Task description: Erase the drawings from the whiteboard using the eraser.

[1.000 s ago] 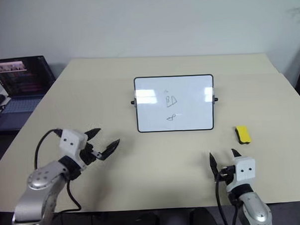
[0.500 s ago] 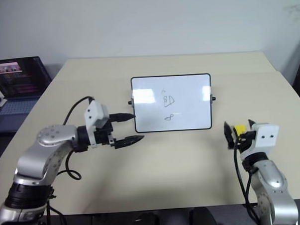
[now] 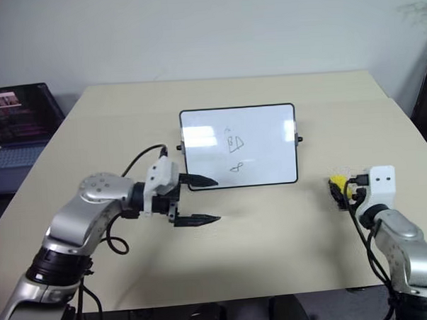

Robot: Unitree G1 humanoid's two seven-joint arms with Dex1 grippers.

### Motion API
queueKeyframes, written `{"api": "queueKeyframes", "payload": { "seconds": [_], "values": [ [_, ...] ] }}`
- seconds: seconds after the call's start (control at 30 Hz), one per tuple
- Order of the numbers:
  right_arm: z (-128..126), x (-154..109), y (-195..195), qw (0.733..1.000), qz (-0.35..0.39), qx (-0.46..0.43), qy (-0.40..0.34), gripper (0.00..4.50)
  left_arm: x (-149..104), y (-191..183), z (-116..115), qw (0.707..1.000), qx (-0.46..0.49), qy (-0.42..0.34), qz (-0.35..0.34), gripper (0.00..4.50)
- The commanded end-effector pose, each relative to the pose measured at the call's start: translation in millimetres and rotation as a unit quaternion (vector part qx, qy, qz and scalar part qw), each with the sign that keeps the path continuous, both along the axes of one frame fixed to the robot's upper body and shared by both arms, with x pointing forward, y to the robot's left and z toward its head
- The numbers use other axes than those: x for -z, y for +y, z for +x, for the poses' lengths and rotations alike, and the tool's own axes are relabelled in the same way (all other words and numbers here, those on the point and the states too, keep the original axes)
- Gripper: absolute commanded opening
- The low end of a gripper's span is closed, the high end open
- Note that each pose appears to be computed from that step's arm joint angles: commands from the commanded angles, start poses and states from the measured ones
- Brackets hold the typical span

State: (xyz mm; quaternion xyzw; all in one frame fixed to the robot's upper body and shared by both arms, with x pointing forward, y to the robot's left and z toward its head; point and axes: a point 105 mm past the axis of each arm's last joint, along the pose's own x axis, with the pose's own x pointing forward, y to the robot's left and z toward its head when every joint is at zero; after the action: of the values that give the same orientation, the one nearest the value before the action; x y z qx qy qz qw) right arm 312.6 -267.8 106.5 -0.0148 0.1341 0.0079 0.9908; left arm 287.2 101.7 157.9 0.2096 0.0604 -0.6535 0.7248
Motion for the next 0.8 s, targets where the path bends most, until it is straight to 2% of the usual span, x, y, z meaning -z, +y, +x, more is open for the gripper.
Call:
{"api": "queueKeyframes", "payload": {
  "seconds": [0.03, 0.27, 0.6, 0.7, 0.8],
  "values": [
    [12.3, -5.5, -0.1, 1.0, -0.002, -0.004, -0.004, 4.45, -3.6, -8.5, -0.7, 1.0, 0.024, -0.016, -0.002, 4.5],
    [29.0, 0.7, 2.8, 1.0, 0.011, -0.003, 0.009, 4.45, -0.1, -9.4, 0.3, 1.0, 0.022, -0.013, -0.006, 4.5],
    [32.9, 0.1, -1.9, 1.0, 0.015, 0.007, 0.004, 4.45, 1.8, -6.6, 1.7, 1.0, 0.007, -0.014, -0.01, 4.5],
    [32.2, 3.1, -2.6, 1.0, 0.018, 0.01, 0.008, 3.85, 2.4, -6.2, 1.4, 1.0, 0.006, -0.014, -0.01, 4.5],
    [31.0, 8.0, -3.5, 1.0, 0.019, 0.014, 0.018, 2.75, 3.4, -6.0, 1.1, 1.0, 0.005, -0.013, -0.009, 4.5]
  ]
}}
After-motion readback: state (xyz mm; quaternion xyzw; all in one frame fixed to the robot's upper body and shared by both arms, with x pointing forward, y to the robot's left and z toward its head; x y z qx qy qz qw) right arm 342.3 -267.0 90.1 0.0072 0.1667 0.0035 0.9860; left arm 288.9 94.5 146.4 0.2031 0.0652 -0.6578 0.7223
